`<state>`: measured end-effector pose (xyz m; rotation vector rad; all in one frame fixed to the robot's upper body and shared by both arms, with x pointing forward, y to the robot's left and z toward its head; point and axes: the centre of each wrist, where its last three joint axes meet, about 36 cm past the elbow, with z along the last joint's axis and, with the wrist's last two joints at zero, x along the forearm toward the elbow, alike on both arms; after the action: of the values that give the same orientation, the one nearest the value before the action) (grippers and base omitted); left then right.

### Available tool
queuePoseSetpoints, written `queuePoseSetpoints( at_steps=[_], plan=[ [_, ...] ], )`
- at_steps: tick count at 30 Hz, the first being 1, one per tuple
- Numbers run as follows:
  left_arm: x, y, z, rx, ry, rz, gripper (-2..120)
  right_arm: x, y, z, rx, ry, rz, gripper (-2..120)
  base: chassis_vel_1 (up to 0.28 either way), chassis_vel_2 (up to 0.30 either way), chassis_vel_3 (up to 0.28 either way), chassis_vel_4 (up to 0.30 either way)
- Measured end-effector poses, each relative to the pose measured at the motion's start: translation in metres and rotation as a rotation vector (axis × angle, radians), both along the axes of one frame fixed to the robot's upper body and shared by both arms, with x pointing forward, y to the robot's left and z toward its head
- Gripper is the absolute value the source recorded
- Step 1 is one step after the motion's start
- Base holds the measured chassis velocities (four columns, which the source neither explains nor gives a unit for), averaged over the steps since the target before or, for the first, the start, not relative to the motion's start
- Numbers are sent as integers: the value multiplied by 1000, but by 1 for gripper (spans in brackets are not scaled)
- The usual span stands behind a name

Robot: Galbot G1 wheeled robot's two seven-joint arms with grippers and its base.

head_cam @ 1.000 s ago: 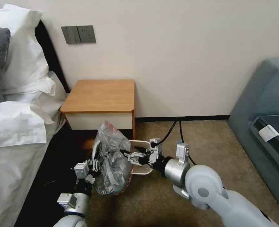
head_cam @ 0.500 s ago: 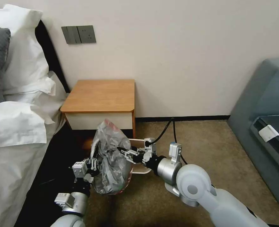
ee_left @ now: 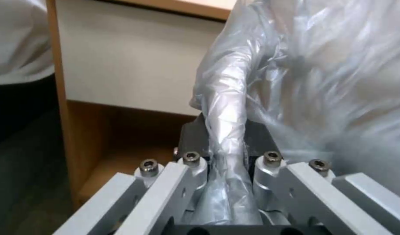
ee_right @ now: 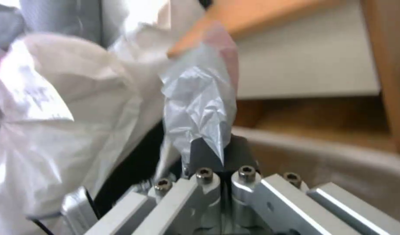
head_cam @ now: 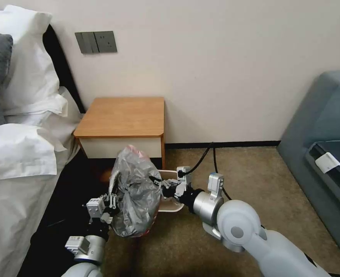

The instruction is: Pick up the garbage bag from the table and place it over the trash can.

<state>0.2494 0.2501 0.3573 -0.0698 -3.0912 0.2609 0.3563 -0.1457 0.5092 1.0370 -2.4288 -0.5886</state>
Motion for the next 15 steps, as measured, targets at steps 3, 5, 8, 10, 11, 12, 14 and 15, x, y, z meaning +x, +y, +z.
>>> queuePoseSetpoints(
  at_steps=[3, 5, 8, 10, 11, 12, 14, 15],
  plan=[
    [0, 1, 0, 0, 7, 5, 9, 6, -9, 13, -22, -42, -12, 0, 0, 0, 0, 0],
    [-1, 1, 0, -1, 8, 9, 9, 16, -17, 22, -56, -69, -26, 0, 0, 0, 0, 0],
    [-1, 1, 0, -8, 9, 11, 9, 34, -24, 25, -108, -80, -52, 0, 0, 0, 0, 0],
    [-2, 0, 2, -24, 3, 8, 9, 52, -27, 26, -172, -63, -72, 0, 0, 0, 0, 0],
    [-3, -1, 4, -37, -2, 4, 9, 58, -27, 26, -199, -43, -77, 0, 0, 0, 0, 0],
    [-3, -1, 4, -37, -2, 4, 9, 58, -27, 26, -199, -43, -77, 0, 0, 0, 0, 0],
    [-3, -1, 6, -57, -11, 0, 9, 71, -31, 27, -266, 14, -83, 0, 0, 0, 0, 0],
    [-3, 1, 8, -63, -17, -1, 9, 75, -35, 28, -293, 48, -76, 0, 0, 0, 0, 0]
  ],
)
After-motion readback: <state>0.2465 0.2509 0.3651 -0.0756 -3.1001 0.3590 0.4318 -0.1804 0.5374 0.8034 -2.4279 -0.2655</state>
